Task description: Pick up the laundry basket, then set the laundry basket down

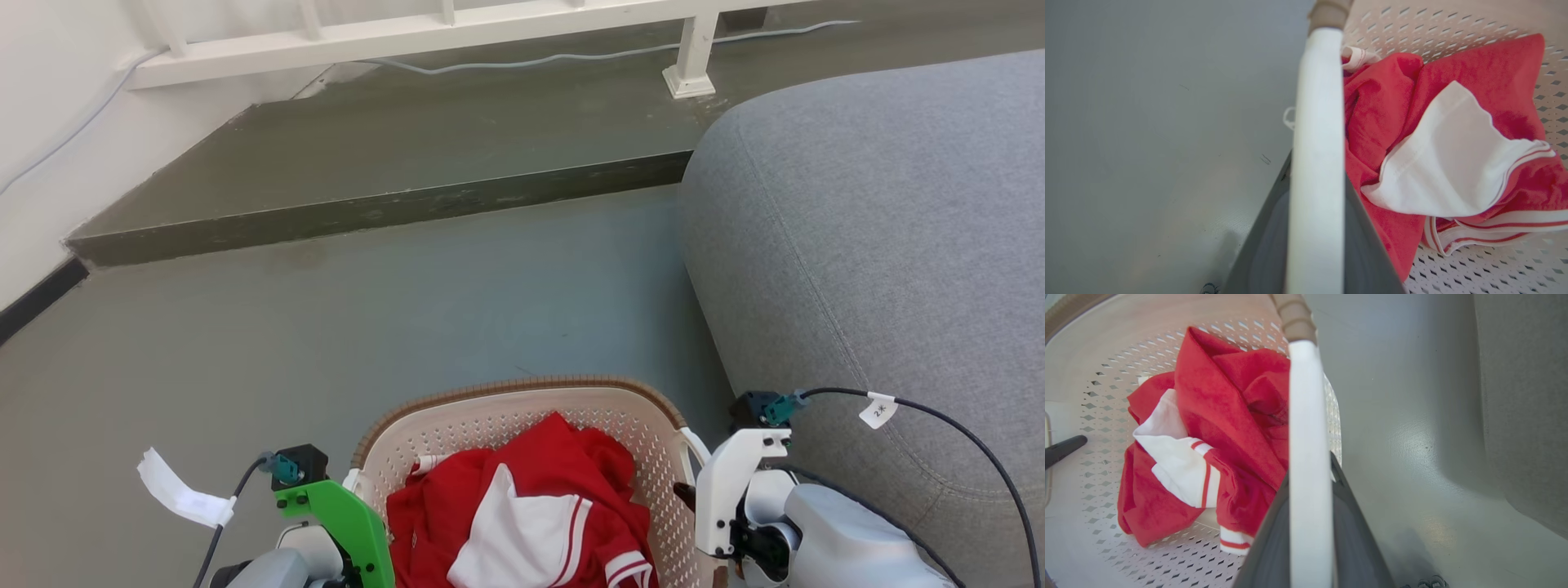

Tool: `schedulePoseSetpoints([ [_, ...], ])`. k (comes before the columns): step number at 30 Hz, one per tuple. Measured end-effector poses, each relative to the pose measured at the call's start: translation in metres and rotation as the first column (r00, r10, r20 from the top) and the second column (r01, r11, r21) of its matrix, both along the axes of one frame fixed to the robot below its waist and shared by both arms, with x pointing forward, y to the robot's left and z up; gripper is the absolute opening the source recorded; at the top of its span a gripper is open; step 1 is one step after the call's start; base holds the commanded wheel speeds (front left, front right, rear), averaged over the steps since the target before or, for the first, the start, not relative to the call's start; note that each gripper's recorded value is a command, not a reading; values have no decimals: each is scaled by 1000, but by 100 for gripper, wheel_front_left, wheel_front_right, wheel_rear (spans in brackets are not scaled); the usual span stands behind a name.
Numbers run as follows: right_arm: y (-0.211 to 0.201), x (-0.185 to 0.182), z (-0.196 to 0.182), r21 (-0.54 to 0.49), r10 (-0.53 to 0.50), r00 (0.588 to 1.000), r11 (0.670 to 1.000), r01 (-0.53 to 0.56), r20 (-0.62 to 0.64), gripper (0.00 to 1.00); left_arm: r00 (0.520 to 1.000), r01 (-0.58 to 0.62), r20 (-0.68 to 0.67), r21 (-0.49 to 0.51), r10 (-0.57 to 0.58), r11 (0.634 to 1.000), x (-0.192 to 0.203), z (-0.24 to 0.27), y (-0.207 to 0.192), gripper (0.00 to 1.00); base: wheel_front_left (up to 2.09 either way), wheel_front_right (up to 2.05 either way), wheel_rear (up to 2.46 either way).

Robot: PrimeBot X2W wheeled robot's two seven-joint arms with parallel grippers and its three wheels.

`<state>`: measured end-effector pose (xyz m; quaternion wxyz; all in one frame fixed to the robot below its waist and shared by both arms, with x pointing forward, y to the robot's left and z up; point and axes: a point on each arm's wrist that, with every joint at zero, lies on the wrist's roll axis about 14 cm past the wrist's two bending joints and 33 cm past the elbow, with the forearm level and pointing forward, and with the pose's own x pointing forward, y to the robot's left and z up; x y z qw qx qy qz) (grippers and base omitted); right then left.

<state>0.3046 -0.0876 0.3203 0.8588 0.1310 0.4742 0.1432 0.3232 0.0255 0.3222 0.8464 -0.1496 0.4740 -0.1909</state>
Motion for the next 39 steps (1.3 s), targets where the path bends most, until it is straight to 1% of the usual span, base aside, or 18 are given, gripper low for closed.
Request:
schedulePoseSetpoints([
  [6, -2, 3, -2, 1, -6, 1000, 1000, 6, -8, 0, 1000, -12, 1, -3, 12, 1000, 3, -3, -2, 0, 0, 0, 0],
  [10, -4, 16, 0, -3, -6, 1000, 1000, 6, 4, 0, 1000, -22, 10, -12, 22, 1000, 9, -5, -4, 0, 0, 0, 0],
  [18, -12, 44, 0, -12, -13, 999, 1000, 14, 44, 0, 998, -36, 51, -32, 37, 999, 38, -7, -11, 0, 0, 0, 0],
  [23, -16, 54, -7, -13, -24, 999, 1000, 25, 45, 0, 997, -54, 57, -43, 56, 998, 52, -13, -14, 0, 0, 0, 0],
  [28, -20, 72, -12, -15, -34, 998, 999, 35, 59, 0, 994, -74, 71, -64, 78, 995, 71, -18, -18, 0, 0, 0, 0],
  [34, -28, 95, -21, -28, -41, 996, 999, 43, 76, 0, 991, -90, 88, -96, 99, 991, 94, -26, -26, 0, 0, 0, 0],
  [39, -33, 110, -38, -32, -54, 995, 998, 57, 81, 0, 991, -102, 71, -112, 111, 988, 108, -42, -30, 0, 0, 0, 0],
])
